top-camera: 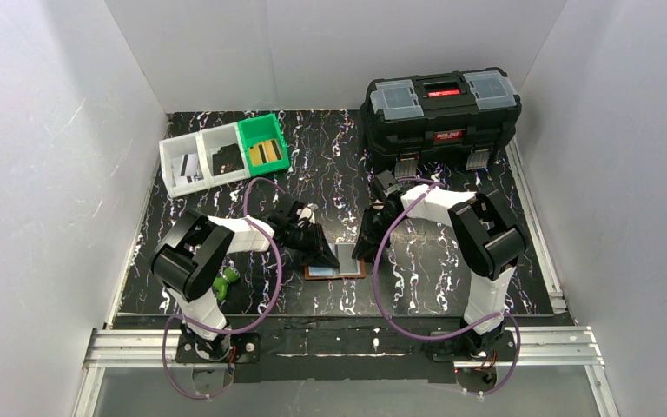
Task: Take the credit cards out of the card holder
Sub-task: Remove the credit card from the card holder.
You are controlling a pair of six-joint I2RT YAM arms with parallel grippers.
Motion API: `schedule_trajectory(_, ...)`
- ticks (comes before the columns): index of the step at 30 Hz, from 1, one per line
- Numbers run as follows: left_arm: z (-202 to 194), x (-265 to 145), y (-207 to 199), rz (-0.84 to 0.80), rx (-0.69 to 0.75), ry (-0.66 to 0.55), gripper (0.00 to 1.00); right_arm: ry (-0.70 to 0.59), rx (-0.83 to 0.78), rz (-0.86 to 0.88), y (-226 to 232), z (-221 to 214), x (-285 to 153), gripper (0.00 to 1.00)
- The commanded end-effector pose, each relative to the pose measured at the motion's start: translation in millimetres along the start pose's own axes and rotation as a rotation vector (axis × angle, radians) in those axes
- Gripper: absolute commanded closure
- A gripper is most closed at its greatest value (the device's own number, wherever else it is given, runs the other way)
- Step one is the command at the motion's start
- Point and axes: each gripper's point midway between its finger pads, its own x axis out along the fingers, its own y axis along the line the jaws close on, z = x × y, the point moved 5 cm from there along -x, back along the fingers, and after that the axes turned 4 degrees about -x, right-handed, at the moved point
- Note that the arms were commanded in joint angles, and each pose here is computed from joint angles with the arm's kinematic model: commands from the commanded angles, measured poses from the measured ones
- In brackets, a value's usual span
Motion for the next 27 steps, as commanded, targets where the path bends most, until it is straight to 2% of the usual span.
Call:
schedule_trajectory(1,-0.2,0.1,-17.3,-0.048,0.022,0.017,0.93,-0.014,0.000,-0.199,-42.6,-3.3,38.5,0.73)
schedule_trajectory(6,0.7,0.5,-16.5,-0.022,0.012,0.019,1.00,-0.012,-0.001,-0.201,-43.6,-3.5,40.2,0.73)
schedule_trajectory(27,1.8,-20.0,-1.9,0.021,-0.011,-0.026,1.00,-0.022,0.013,-0.210,-49.0,-2.5,41.3,0.71)
